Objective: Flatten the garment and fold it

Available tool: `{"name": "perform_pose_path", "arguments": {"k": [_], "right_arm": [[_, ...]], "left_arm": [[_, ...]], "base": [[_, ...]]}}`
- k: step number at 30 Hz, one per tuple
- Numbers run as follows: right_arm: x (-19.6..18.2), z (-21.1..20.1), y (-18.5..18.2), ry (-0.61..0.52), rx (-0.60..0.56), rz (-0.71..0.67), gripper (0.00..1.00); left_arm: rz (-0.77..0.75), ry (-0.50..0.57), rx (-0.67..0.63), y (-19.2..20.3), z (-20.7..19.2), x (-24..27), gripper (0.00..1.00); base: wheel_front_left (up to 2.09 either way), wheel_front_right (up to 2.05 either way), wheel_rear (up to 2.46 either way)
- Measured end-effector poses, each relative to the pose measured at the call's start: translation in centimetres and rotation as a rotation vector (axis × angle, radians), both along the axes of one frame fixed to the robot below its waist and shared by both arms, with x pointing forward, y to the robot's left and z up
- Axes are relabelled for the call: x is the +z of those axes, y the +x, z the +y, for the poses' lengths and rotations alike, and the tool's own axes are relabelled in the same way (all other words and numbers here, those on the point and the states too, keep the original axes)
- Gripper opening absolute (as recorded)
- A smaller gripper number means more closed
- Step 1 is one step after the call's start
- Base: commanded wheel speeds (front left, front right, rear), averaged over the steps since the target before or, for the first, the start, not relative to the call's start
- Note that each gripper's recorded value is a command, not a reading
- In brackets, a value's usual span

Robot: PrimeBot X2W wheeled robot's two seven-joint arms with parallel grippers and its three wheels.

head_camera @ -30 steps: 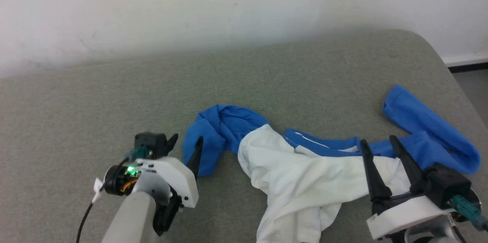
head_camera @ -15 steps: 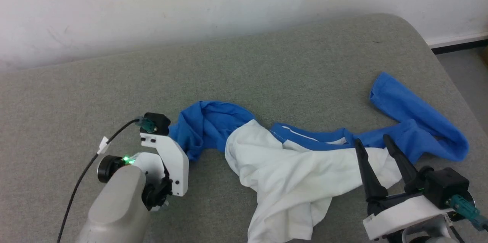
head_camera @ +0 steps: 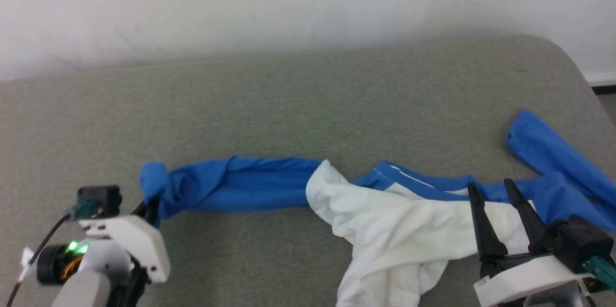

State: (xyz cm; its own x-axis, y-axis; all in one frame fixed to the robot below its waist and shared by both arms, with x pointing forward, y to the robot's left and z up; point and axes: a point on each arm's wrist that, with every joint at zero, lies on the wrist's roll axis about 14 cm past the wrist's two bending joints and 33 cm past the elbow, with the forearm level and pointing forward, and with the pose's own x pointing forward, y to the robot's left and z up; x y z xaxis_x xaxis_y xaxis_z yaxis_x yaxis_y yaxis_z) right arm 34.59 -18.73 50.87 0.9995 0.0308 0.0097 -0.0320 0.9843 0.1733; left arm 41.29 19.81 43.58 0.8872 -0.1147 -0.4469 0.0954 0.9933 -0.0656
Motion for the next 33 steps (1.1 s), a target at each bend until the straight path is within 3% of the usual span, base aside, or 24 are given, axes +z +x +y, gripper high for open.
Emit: {"name": "perform_pose_path", "arguments": {"k": [10,14,15,16,21,26,33], "right_arm": [[1.2,2.9,1.4,0.004,0.095,-0.035,1.00],[1.5,3.5,1.5,0.005,0.116,-0.040,1.00],[1.5,3.6,1.5,0.006,0.119,-0.041,1.00],[1.6,3.7,1.5,0.006,0.120,-0.043,1.00],[1.8,3.4,1.4,0.004,0.112,-0.046,1.00],[1.9,2.9,1.2,0.002,0.097,-0.044,1.00],[1.4,2.4,0.9,0.001,0.079,-0.024,1.00]], "left_arm": [[0.099,0.000,0.346,-10.0,8.3,-0.6,0.00],[0.151,-0.027,0.414,-12.5,9.4,-1.9,0.00],[0.158,-0.045,0.429,-12.7,9.3,-2.2,0.44],[0.157,-0.060,0.439,-12.8,9.2,-2.4,1.00],[0.016,-0.070,0.404,-10.4,8.0,-0.4,1.00],[-0.152,-0.097,0.175,-5.8,2.4,4.1,1.00],[0.002,-0.164,-0.158,-4.0,-6.5,2.5,1.00]], "base": [[0.00,0.00,0.00],[0.00,0.00,0.00],[0.00,0.00,0.00],[0.00,0.00,0.00],[0.00,0.00,0.00],[0.00,0.00,0.00],[0.00,0.00,0.00]]}}
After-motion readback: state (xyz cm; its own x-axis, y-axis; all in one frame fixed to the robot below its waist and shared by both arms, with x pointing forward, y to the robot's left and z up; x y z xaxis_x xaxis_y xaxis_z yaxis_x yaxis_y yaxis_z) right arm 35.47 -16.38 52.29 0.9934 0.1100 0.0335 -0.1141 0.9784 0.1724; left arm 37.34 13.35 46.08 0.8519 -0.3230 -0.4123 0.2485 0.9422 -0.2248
